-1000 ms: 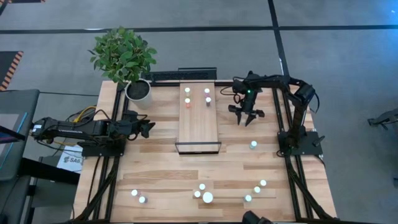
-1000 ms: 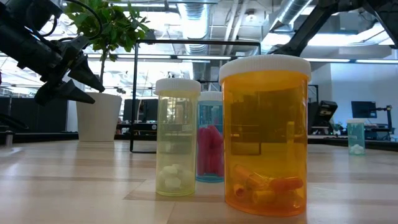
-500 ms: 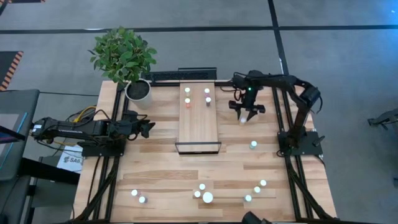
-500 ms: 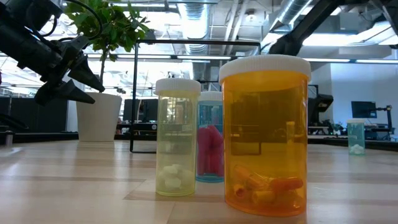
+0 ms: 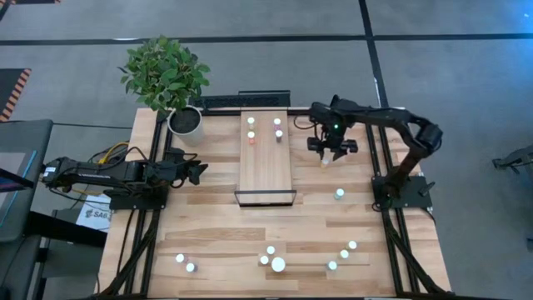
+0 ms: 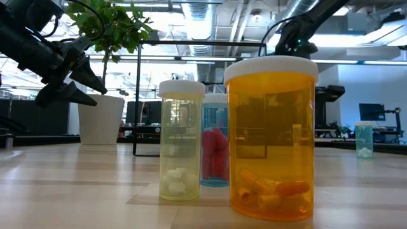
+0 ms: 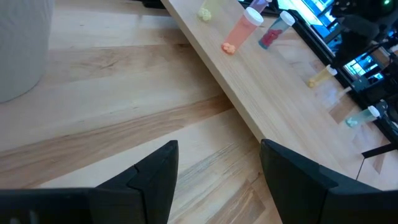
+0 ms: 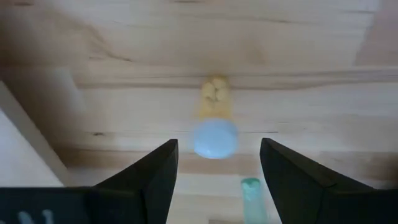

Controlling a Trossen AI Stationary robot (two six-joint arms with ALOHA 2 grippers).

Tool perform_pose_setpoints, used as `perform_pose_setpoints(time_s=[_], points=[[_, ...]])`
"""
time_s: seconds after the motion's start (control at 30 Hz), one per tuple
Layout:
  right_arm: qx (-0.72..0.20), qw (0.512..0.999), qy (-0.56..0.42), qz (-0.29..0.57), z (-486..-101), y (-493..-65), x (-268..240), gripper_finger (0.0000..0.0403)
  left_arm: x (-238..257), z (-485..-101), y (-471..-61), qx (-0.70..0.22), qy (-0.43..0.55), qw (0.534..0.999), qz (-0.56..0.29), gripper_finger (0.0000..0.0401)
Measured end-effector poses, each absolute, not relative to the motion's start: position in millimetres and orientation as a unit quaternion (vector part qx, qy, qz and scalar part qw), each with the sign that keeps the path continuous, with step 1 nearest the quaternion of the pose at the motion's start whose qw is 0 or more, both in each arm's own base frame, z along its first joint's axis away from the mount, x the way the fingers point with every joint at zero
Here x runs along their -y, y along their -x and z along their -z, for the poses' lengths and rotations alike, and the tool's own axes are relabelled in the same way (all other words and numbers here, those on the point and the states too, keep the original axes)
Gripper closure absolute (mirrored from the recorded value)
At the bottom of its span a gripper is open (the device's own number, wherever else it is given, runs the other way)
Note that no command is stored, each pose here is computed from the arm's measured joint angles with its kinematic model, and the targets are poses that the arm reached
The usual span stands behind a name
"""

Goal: Pick and place medicine bottles onto shelf by color
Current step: Put the yellow pill bottle on the shelf

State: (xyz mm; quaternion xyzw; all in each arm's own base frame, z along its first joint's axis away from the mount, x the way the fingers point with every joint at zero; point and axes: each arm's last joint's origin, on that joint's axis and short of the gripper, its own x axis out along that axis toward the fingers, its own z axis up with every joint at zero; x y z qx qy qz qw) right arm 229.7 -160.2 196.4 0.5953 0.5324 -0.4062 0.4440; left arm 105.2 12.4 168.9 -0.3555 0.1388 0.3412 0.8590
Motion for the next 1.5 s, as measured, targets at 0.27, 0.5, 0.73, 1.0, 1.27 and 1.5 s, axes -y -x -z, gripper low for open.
perform_pose_setpoints(time_s=[0.27,0.5,0.73,1.0,1.27,1.5], points=[[-0.543,0.452,-0.577,0.410,-191.5,-236.4,155.0,0.0153,-12.4,-168.9,-105.2,-0.139,0.356,0.859,-0.341,0.0189],[-0.543,0.459,-0.567,0.416,-191.3,-237.9,154.0,0.0153,-12.4,-168.9,-105.2,-0.139,0.356,0.859,-0.341,0.0189],[-0.544,0.463,-0.565,0.413,-187.0,-238.4,151.5,0.0159,-12.4,-168.9,-105.2,-0.139,0.355,0.859,-0.341,0.0189],[-0.538,0.455,-0.580,0.409,-175.2,-235.8,148.5,0.0187,-12.4,-168.9,-105.2,-0.139,0.356,0.859,-0.341,0.0189],[-0.534,0.459,-0.581,0.409,-175.1,-236.6,149.3,0.0219,-12.4,-169.0,-105.2,-0.139,0.356,0.859,-0.341,0.0189],[-0.528,0.456,-0.586,0.413,-175.1,-237.1,149.6,0.0260,-12.4,-168.9,-105.2,-0.139,0.356,0.859,-0.341,0.0189]])
